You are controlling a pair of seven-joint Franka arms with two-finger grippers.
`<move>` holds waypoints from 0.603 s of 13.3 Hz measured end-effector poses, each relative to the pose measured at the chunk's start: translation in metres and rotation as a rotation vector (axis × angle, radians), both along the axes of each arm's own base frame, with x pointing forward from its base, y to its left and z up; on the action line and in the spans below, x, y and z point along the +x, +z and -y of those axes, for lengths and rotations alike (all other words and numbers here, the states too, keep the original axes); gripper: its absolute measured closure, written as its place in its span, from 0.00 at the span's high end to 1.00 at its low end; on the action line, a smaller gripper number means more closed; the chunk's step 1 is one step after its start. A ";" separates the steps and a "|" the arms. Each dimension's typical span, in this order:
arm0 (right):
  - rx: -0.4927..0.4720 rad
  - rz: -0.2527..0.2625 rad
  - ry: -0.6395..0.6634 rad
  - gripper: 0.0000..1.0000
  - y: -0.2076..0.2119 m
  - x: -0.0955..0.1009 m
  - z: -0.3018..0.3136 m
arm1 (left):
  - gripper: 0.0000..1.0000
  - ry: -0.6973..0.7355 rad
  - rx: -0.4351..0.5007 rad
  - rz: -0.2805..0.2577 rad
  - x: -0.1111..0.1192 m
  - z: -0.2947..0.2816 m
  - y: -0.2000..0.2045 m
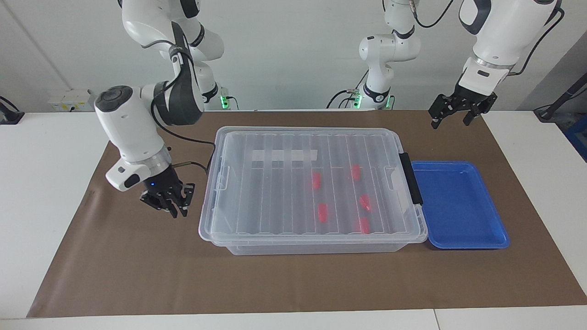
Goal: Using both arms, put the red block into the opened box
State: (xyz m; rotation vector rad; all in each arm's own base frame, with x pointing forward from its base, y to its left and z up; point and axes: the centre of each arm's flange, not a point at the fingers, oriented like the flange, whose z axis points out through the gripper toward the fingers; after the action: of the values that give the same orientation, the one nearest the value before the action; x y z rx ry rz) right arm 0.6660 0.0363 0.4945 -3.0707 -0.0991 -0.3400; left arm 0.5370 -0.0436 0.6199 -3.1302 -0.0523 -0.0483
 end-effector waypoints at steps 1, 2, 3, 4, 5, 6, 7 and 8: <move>-0.006 -0.012 -0.008 0.50 0.022 -0.011 0.009 | 1.00 0.000 0.000 0.000 0.000 0.000 0.000; -0.008 -0.023 -0.019 0.60 0.042 -0.023 0.014 | 1.00 0.000 0.000 0.000 0.000 0.000 0.000; -0.009 -0.036 -0.038 0.72 0.063 -0.037 0.017 | 1.00 0.000 0.000 0.000 0.000 0.000 0.000; -0.012 -0.050 -0.062 0.85 0.079 -0.049 0.018 | 1.00 0.000 0.000 0.000 0.000 0.000 0.000; -0.018 -0.065 -0.085 0.94 0.092 -0.060 0.019 | 1.00 0.000 0.000 0.000 0.000 0.000 0.000; -0.021 -0.081 -0.109 1.00 0.103 -0.070 0.019 | 1.00 0.000 0.000 0.000 0.000 0.000 0.000; -0.019 -0.098 -0.132 1.00 0.111 -0.079 0.019 | 1.00 0.000 0.000 0.000 0.000 0.000 0.000; -0.018 -0.123 -0.153 1.00 0.120 -0.089 0.020 | 1.00 0.000 0.000 0.000 0.000 0.000 0.000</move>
State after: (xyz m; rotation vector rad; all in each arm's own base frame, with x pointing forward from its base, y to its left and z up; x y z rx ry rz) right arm 0.5775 0.0166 0.6142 -3.1148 0.1384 -0.1562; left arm 0.5371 -0.0436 0.6199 -3.1303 -0.0523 -0.0490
